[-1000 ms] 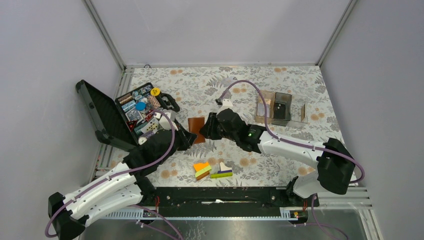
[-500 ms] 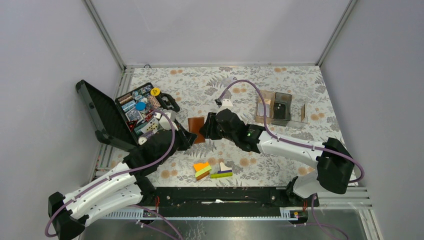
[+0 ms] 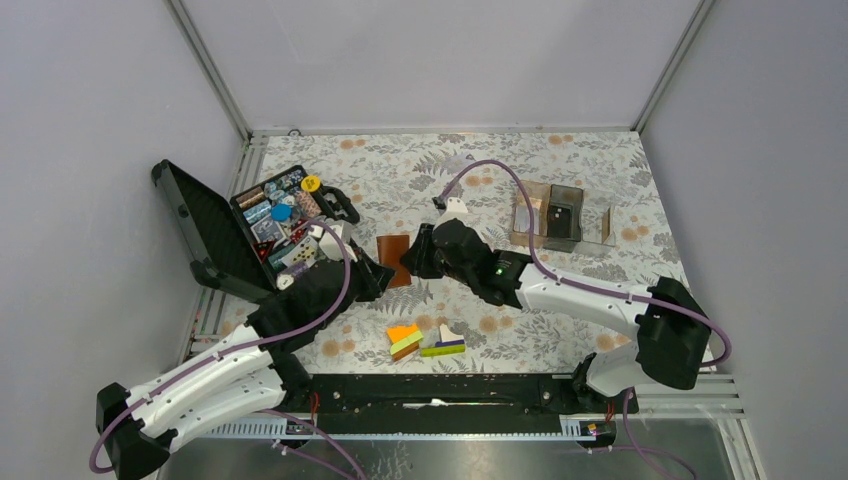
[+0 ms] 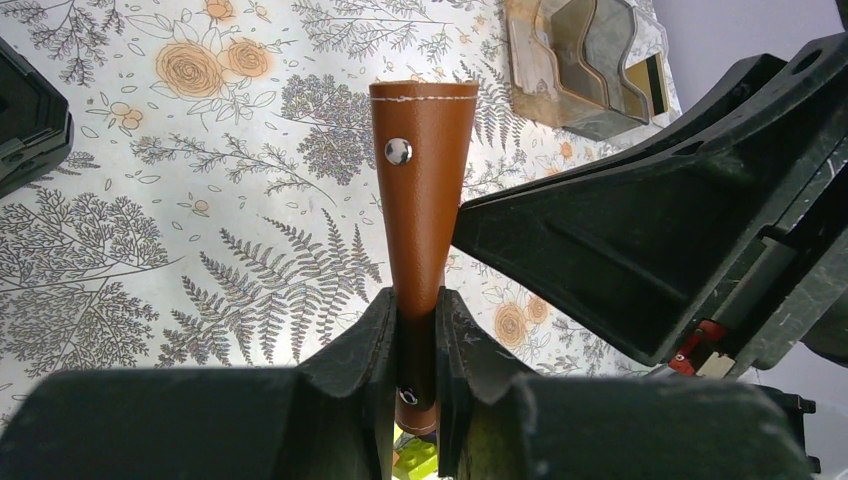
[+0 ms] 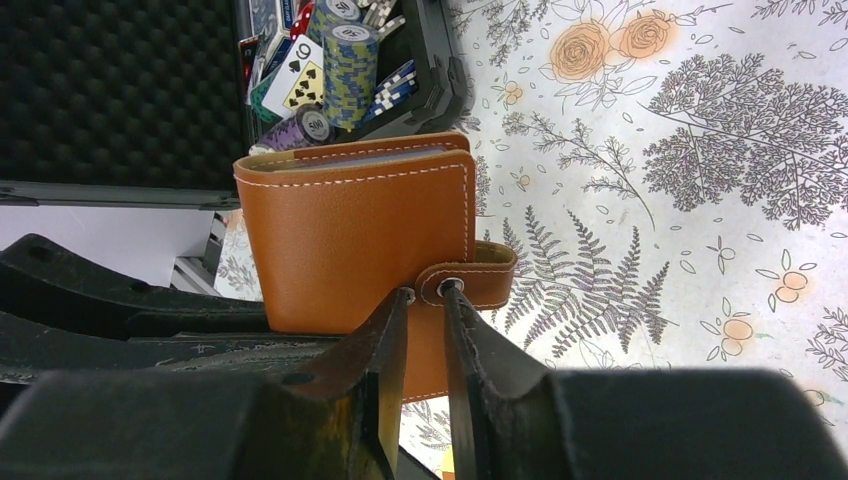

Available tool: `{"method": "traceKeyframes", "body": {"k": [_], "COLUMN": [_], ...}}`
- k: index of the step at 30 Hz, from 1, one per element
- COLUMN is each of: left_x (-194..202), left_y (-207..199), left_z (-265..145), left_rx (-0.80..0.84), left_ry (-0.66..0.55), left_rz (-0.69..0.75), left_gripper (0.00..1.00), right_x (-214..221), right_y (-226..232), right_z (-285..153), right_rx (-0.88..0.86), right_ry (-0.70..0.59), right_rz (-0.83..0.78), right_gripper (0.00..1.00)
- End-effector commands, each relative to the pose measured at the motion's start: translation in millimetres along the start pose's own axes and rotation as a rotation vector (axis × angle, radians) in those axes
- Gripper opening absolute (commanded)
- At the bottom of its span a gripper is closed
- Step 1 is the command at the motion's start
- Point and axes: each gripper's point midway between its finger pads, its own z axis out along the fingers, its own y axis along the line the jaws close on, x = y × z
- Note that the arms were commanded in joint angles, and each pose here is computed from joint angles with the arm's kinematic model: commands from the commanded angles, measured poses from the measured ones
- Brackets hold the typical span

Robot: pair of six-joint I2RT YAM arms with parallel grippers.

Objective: Put the credit cards into the card holder
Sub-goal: Close the card holder at the center of the board.

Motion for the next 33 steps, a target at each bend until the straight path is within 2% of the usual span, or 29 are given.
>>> {"method": "traceKeyframes", "body": {"k": [1, 4, 11, 27, 30, 33], "left_x": [-20, -21, -23, -19, -17, -17], "left_y": [-22, -21, -20, -23, -22, -23], "left_z": [-2, -3, -4, -1, 1, 2], "left_rx": [0.075, 0.072, 0.063, 0.066, 0.061, 0.061], "left_ry": [-0.075, -0.077, -0.081, -0.061, -0.053, -0.048], "left_rz": [-0.040, -0.037, -0.034, -0.028, -0.024, -0.021], "left_gripper": [0.00, 0.00, 0.00, 0.00, 0.00, 0.00], "right_x": [-17, -18, -19, -20, -18, -19], "right_y": [-25, -27, -39, -30, -27, -19], "right_z": [-6, -7, -16, -7, -5, -6], "right_rx": [0.101, 0.114, 0.165, 0.147, 0.133, 0.097], "right_ry": [-0.091, -0.096, -0.101, -0.089, -0.075, -0.072], "right_rz": [-0.008, -0.014, -0.026, -0.037, -0.040, -0.026], "right_gripper": [0.23, 0.24, 0.37, 0.39, 0.44, 0.44]}}
